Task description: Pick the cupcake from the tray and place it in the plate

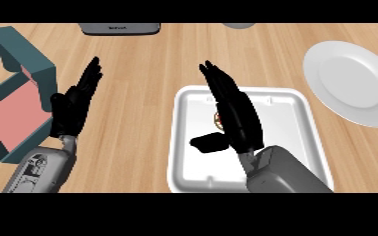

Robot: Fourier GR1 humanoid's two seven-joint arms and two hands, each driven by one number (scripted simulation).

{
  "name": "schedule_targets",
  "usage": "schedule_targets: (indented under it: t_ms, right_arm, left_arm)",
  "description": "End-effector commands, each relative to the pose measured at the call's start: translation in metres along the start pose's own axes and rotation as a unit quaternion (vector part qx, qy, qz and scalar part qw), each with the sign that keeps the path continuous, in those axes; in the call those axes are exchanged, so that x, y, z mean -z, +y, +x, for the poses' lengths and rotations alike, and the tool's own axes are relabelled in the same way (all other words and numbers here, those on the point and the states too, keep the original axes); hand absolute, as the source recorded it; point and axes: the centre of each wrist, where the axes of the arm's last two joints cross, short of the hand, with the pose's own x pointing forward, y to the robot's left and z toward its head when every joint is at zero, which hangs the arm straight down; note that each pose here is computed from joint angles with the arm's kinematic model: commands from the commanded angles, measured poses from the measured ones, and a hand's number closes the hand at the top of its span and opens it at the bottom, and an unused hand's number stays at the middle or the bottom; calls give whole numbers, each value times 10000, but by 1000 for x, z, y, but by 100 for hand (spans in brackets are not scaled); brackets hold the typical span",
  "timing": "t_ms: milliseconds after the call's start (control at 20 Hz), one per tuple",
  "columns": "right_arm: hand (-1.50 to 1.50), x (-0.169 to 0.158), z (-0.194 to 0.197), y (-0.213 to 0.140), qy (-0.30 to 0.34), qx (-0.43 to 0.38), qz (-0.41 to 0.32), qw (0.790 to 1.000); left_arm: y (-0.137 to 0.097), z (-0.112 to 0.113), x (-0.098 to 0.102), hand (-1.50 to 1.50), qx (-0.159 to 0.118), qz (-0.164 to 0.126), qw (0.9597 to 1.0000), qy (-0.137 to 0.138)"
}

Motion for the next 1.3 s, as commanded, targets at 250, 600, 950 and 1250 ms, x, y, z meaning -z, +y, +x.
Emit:
schedule_targets:
  t_ms: [250, 600, 950, 1250]
  right_arm:
    - [-150, 3, 38, -60, 1287, -1419, 1300, 9728]
    - [-150, 21, 42, -88, 1851, -1598, 1805, 9527]
    - [-150, 39, 22, -63, 1883, -1541, 2037, 9483]
    - [-150, 33, -6, -19, 2137, -1898, 2525, 9244]
  left_arm:
    - [5, 16, 8, 0, 4, 39, 10000, 5]
    - [0, 18, 1, 0, 38, -91, 9999, -78]
    - [4, 3, 10, 0, 62, -131, 9999, -58]
    - [10, -1, 4, 0, 48, -84, 9999, -81]
